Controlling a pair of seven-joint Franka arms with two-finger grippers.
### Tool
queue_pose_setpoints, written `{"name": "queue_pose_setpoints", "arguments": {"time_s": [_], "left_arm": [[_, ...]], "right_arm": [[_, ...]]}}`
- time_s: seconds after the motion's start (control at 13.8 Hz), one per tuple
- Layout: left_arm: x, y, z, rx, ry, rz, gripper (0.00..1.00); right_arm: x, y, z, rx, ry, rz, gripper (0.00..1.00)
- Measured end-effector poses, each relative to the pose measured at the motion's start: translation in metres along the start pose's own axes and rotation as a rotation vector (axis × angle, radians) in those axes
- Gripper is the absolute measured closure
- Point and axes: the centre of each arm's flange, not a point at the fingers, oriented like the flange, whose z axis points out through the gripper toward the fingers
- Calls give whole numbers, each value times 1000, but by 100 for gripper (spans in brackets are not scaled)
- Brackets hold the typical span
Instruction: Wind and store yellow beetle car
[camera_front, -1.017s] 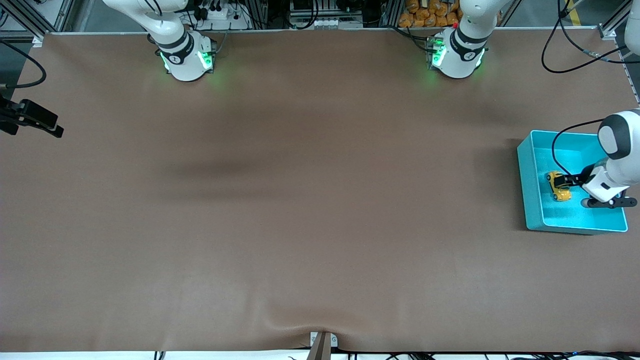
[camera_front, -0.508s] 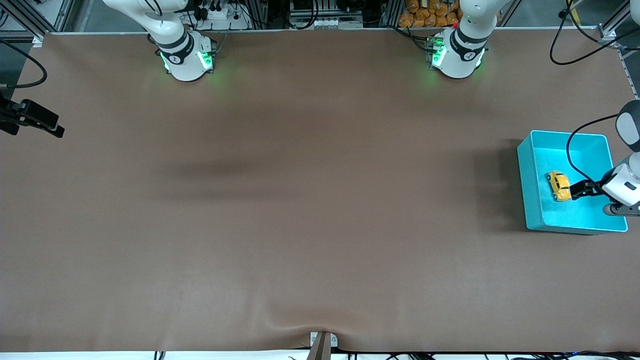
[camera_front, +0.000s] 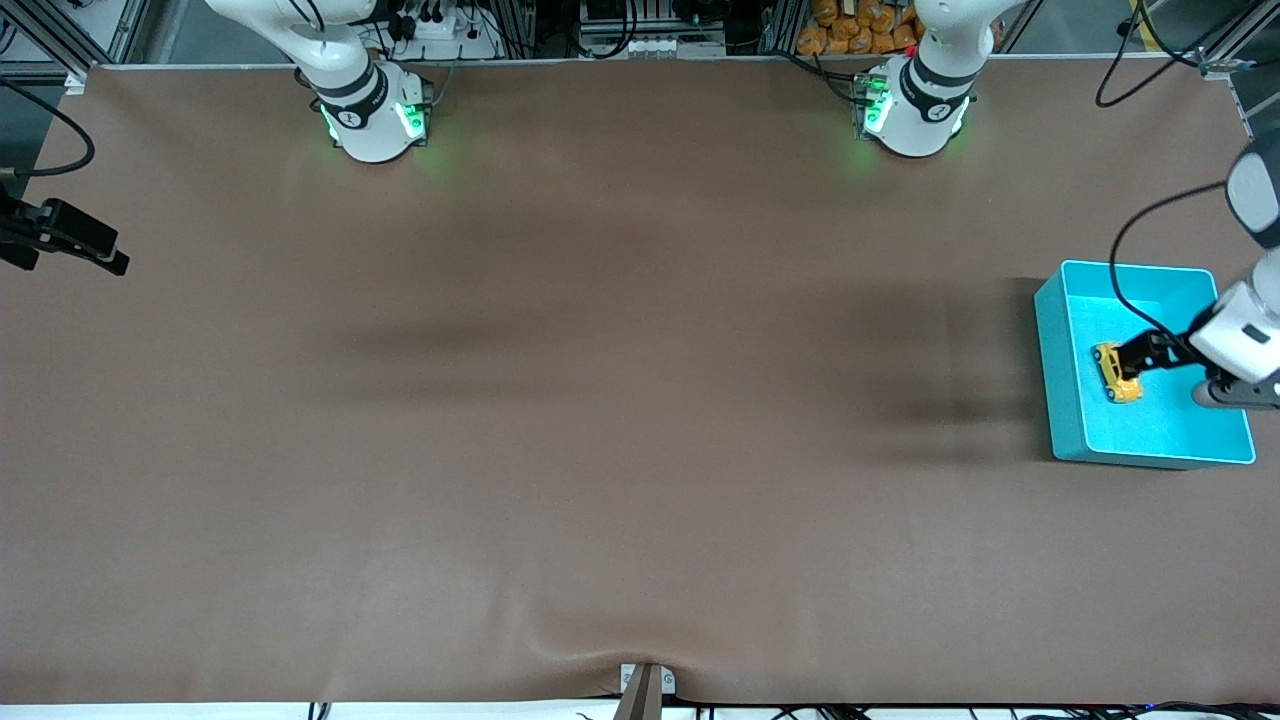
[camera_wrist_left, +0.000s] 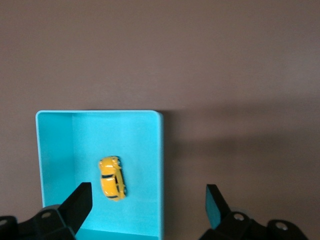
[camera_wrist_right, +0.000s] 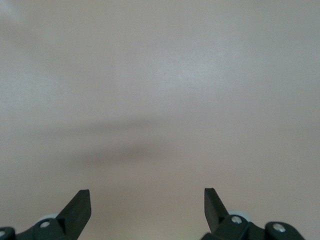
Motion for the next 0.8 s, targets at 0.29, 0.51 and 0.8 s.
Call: {"name": "queue_pose_setpoints", "arguments": {"time_s": [0.29,0.51,0.8], "left_arm": [[-10,62,-64,2,-15,-10,0],[-10,93,-107,1,-45,-15,0],[-19,89,-165,-67,-77,-45,0]], "right_arm": [[0,0,0,0,0,0,0],[0,0,0,0,0,-1,0],[0,0,0,0,0,-1,0]]}}
